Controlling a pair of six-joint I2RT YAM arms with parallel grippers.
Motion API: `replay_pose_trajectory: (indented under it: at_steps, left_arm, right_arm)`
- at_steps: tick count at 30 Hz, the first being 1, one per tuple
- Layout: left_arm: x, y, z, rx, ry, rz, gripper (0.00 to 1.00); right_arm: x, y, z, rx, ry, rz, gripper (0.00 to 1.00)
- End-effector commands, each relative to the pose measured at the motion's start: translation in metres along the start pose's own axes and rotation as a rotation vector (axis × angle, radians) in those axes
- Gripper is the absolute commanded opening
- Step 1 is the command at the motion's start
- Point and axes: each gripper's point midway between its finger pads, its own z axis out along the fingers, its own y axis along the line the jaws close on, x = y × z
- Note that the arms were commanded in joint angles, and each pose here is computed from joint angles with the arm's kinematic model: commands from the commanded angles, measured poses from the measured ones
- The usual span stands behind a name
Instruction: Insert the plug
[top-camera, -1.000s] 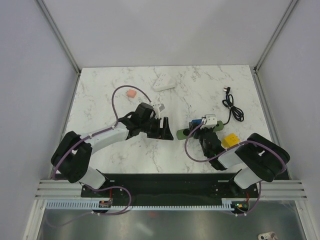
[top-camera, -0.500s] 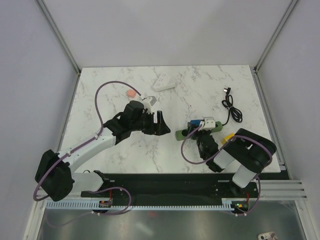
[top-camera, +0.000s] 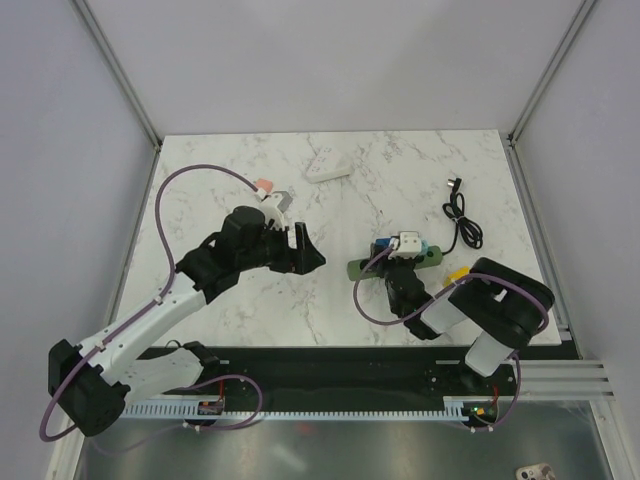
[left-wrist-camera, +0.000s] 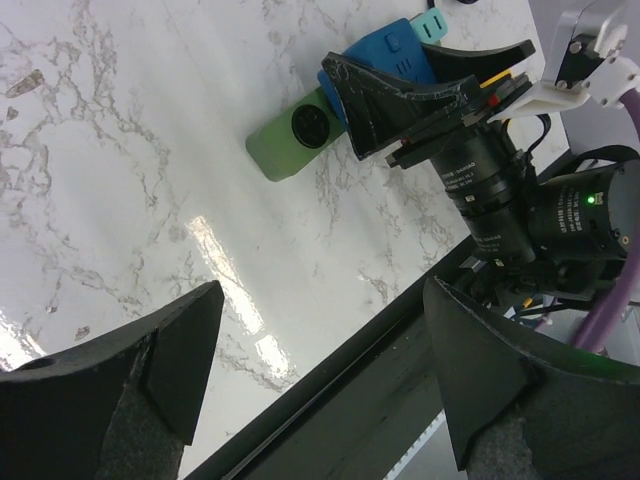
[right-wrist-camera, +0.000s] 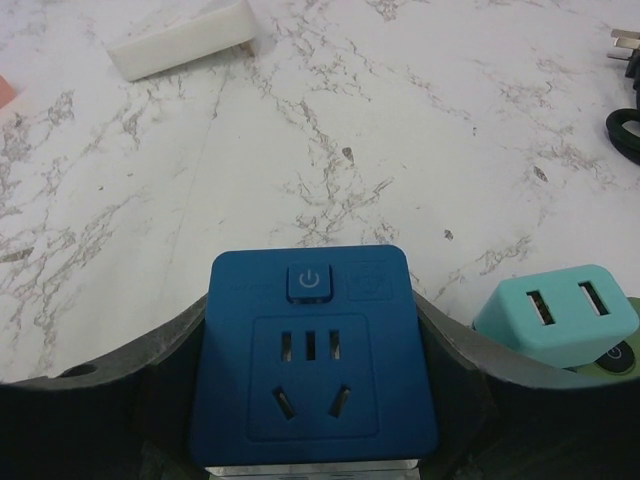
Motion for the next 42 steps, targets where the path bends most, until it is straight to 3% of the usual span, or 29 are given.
replay_pose_trajectory:
  at_steps: [1, 4, 8, 11, 17, 26, 28, 32, 36, 42]
  left_arm:
    - [-0.012, 0.006, -0.011, -0.035, -0.032, 0.044, 0.88]
    - [-0.007, 0.009, -0.015, -0.031, -0.024, 0.042, 0.89]
    - [-0.001, 0.012, -0.022, -0.025, -0.029, 0.045, 0.9]
    - [0.001, 0.012, -0.028, -0.026, -0.034, 0.051, 0.91]
    - [0.0, 0.013, -0.033, -0.03, -0.049, 0.062, 0.92]
    - [-0.001, 0.013, -0.032, -0.029, -0.048, 0.075, 0.92]
    - [-0.002, 0.014, -0.033, -0.034, -0.054, 0.077, 0.92]
    - [-0.003, 0.012, -0.033, -0.027, -0.065, 0.067, 0.92]
    - [-0.001, 0.008, -0.03, 0.0, -0.052, 0.047, 0.92]
    - [0.002, 0.01, -0.027, -0.002, -0.041, 0.044, 0.92]
  right_arm:
    - [0.107, 0.021, -0.058, -0.202, 0.467, -0.189, 0.0]
    - [0.085, 0.031, -0.05, -0.208, 0.453, -0.225, 0.07]
    - [0.072, 0.04, -0.045, -0.219, 0.486, -0.298, 0.35]
    - [0.067, 0.048, -0.043, -0.229, 0.519, -0.321, 0.49]
    - [0.053, 0.05, -0.044, -0.219, 0.527, -0.309, 0.63]
    - [0.037, 0.042, -0.045, -0.211, 0.527, -0.261, 0.71]
    - [0.031, 0.043, -0.045, -0.224, 0.512, -0.256, 0.68]
    - [0.02, 0.043, -0.04, -0.247, 0.462, -0.224, 0.45]
    - [0.016, 0.033, -0.035, -0.257, 0.405, -0.194, 0.38]
    - [0.019, 0.025, -0.034, -0.276, 0.359, -0.19, 0.13]
